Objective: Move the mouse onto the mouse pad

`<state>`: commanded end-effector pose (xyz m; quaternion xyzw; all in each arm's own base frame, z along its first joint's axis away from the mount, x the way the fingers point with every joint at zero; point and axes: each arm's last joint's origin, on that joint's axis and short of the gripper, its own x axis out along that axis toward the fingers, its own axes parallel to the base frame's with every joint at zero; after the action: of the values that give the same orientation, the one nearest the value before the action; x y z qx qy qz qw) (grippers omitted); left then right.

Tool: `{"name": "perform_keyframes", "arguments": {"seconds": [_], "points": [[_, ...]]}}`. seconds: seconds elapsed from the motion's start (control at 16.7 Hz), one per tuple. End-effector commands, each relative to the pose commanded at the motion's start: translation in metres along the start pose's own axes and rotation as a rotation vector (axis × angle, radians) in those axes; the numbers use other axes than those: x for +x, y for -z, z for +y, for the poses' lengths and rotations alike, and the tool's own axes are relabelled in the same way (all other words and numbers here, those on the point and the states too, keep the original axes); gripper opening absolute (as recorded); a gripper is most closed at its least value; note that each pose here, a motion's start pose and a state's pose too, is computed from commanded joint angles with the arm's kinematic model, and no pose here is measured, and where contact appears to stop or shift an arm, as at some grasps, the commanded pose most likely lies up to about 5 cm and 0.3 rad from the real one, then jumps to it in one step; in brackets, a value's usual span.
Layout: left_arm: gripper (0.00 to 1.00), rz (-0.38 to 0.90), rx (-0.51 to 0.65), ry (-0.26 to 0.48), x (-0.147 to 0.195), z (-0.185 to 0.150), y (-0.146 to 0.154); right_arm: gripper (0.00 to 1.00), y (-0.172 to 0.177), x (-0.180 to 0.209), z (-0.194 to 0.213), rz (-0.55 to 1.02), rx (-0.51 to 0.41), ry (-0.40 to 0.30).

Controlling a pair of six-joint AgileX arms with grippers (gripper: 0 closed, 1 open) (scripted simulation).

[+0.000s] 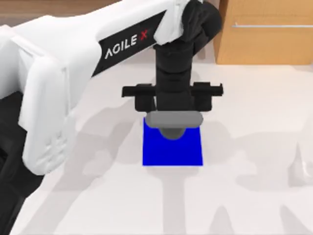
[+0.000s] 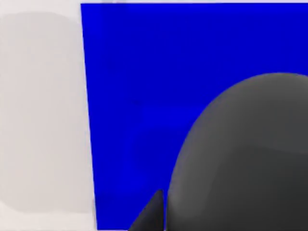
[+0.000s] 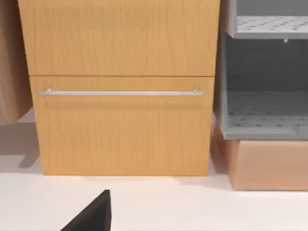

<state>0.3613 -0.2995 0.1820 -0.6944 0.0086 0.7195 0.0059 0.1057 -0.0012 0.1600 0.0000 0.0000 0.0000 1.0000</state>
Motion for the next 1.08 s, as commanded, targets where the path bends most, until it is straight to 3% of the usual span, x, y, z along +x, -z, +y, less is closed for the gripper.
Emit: {"name": "perform_keyframes", "arguments": {"seconds": [1.08], "points": [[0.0,0.002,0.005,0.0,0.043,0.003,0.001,1.0,0.0,0.0,0.0,0.0,0.0,0.0]]}}
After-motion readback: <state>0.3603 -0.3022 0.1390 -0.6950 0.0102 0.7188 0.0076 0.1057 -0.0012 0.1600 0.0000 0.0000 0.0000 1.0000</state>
